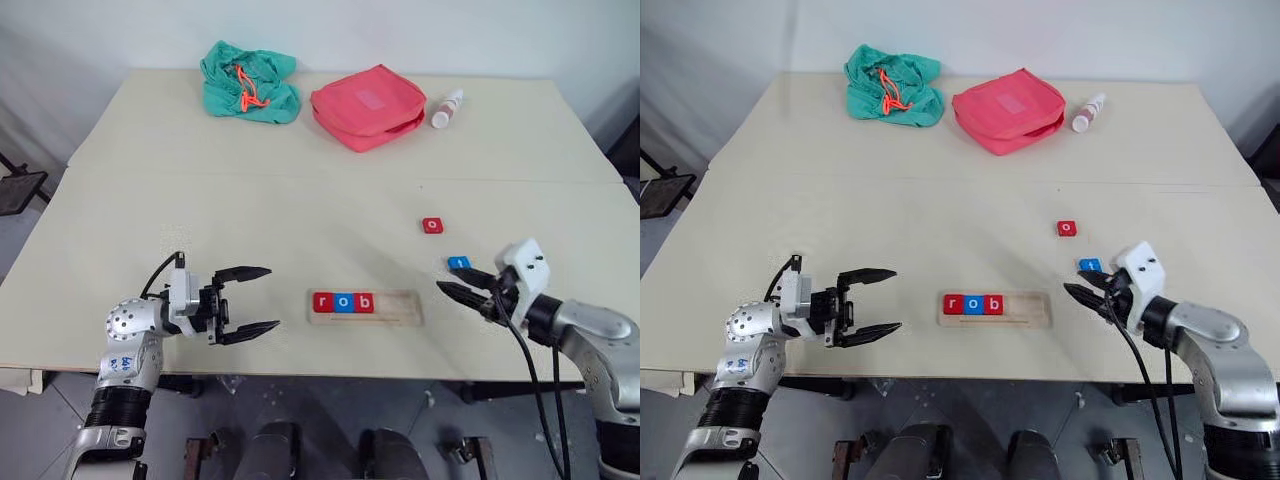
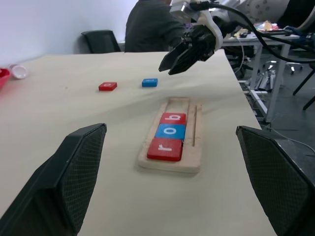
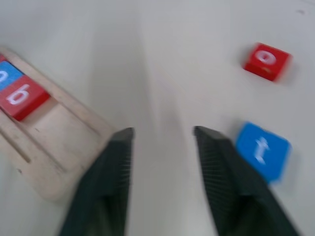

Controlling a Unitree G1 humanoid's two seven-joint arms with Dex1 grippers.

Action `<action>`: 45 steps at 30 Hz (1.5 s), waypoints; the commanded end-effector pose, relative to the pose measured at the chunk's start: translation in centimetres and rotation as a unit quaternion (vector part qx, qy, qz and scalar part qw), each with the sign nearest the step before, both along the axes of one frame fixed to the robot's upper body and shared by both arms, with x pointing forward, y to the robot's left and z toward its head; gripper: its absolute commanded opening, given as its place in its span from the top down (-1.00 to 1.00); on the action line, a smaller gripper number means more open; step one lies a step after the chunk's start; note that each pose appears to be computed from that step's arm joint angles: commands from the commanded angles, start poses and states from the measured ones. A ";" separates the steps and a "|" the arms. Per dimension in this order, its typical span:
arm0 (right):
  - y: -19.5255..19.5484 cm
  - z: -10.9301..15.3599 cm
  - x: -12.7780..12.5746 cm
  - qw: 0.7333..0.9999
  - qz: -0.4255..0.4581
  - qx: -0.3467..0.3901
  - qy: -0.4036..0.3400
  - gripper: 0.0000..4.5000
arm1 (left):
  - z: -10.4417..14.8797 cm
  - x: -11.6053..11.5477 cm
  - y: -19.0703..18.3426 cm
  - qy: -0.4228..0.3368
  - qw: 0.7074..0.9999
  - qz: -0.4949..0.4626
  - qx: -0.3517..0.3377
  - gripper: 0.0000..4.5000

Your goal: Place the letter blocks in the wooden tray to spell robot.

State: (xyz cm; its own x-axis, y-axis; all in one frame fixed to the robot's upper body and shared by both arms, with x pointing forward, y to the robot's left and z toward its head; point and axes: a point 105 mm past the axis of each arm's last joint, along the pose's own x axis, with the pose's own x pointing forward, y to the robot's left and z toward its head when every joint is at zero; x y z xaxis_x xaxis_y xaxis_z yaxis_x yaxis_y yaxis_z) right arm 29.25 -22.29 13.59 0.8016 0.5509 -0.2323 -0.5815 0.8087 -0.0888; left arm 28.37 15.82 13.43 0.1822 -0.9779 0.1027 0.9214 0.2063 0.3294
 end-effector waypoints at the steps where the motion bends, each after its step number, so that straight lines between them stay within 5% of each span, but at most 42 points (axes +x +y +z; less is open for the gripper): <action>1: -1.3 1.4 -0.6 0.998 -0.040 0.004 -0.056 -0.50 | 0.3 0.5 0.4 -0.011 1.000 -0.005 0.007 -1.00; 5: -1.9 1.0 -1.4 0.997 -0.050 0.007 -0.065 -0.98 | 0.3 0.9 0.6 -0.012 1.000 -0.009 0.009 -1.00; 34: -2.4 2.0 -0.7 0.993 -0.083 0.018 -0.079 -0.98 | 0.7 0.9 1.4 -0.019 1.000 -0.008 0.013 -1.00; 45: 0.3 3.5 5.1 0.996 -0.083 0.024 -0.031 -0.98 | 0.8 0.2 0.8 -0.023 1.000 -0.010 0.010 -1.00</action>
State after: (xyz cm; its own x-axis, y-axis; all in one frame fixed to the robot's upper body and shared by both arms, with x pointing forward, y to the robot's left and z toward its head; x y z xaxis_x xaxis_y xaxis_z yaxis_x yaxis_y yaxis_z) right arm 33.63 -21.62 17.09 0.8866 0.4460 -0.1229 -0.4548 0.8889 -0.0554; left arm 28.91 16.65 13.56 0.1618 -0.9834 0.0823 0.9205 0.1805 0.3465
